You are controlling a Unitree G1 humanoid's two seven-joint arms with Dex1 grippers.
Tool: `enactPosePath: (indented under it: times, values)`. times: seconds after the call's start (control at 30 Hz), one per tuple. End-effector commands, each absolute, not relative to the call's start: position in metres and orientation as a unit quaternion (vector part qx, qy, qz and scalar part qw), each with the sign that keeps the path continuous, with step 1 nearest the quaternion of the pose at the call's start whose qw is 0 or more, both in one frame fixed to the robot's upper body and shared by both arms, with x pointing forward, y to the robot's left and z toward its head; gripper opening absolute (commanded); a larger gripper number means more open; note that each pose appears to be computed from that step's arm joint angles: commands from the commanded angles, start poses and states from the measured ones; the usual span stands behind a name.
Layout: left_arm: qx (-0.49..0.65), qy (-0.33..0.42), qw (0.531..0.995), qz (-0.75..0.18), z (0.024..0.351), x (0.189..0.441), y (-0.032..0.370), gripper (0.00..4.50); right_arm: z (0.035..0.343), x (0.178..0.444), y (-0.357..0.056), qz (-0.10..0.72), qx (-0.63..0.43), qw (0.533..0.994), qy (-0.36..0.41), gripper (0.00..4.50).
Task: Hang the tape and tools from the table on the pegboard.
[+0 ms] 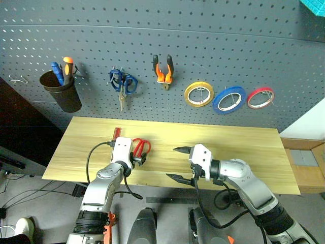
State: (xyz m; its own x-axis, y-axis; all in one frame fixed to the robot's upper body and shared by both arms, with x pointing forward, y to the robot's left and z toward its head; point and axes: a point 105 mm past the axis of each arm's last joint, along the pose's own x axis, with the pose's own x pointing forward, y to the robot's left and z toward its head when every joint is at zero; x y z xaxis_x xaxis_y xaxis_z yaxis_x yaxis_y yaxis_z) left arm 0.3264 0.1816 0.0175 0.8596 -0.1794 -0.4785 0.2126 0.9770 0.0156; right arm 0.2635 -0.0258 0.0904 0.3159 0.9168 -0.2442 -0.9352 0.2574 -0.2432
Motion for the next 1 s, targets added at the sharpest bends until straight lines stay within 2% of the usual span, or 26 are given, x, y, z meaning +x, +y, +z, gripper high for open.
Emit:
enactPosePath:
  times: [0.03, 0.17, 0.4, 0.5, 0.83, 0.87, 1.0]
  values:
    - [0.053, 0.258, 0.959, -0.106, 0.012, 0.326, 0.189, 4.50, 0.101, 0.262, -0.017, 0.595, -0.172, 0.785, 0.012, 4.46]
    - [0.055, 0.312, 0.944, -0.093, -0.019, 0.308, 0.203, 4.50, 0.101, 0.261, -0.013, 0.602, -0.177, 0.778, 0.005, 4.46]
    - [0.057, 0.341, 0.934, -0.093, -0.032, 0.295, 0.211, 4.50, 0.104, 0.264, -0.014, 0.595, -0.172, 0.785, 0.004, 4.46]
    - [0.057, 0.346, 0.931, -0.104, -0.032, 0.296, 0.209, 3.93, 0.104, 0.264, -0.013, 0.594, -0.171, 0.786, 0.003, 4.50]
    - [0.055, 0.342, 0.930, -0.119, -0.029, 0.299, 0.206, 0.44, 0.104, 0.265, -0.012, 0.590, -0.169, 0.790, 0.001, 4.50]
    - [0.054, 0.342, 0.931, -0.118, -0.029, 0.299, 0.206, 0.25, 0.104, 0.265, -0.012, 0.590, -0.169, 0.790, 0.000, 4.50]
    - [0.054, 0.339, 0.932, -0.120, -0.028, 0.295, 0.204, 0.25, 0.104, 0.268, -0.014, 0.584, -0.172, 0.793, -0.005, 4.50]
